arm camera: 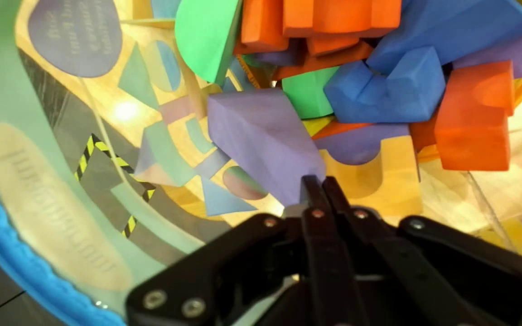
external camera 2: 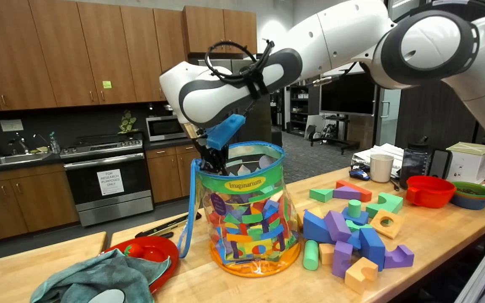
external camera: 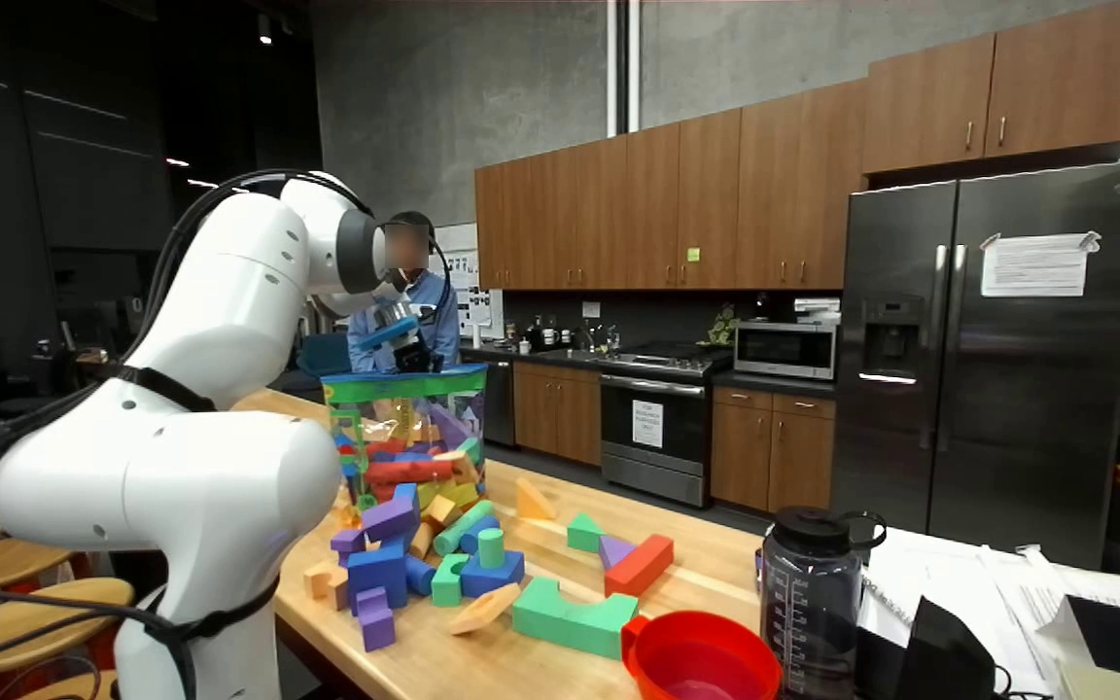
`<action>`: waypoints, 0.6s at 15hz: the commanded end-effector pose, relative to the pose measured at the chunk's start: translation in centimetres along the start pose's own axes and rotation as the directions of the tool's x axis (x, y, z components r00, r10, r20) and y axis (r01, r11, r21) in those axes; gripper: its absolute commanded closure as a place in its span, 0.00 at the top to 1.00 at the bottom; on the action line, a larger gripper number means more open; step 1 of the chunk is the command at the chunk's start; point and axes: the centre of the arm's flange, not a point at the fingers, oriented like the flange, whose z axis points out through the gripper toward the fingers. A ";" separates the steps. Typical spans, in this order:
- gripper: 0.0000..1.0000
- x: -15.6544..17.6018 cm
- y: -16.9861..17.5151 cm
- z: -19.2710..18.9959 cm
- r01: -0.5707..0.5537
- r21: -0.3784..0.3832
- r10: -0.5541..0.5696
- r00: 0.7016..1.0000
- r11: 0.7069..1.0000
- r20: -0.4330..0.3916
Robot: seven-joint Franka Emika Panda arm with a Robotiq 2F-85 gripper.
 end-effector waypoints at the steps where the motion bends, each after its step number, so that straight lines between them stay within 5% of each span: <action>1: 0.01 -0.5 1.2 -1.3 -0.111 -0.028 0.111 0.994 0.993 -0.026; 9: 0.01 -0.2 1.8 -3.8 -0.278 -0.042 0.275 0.960 0.960 -0.055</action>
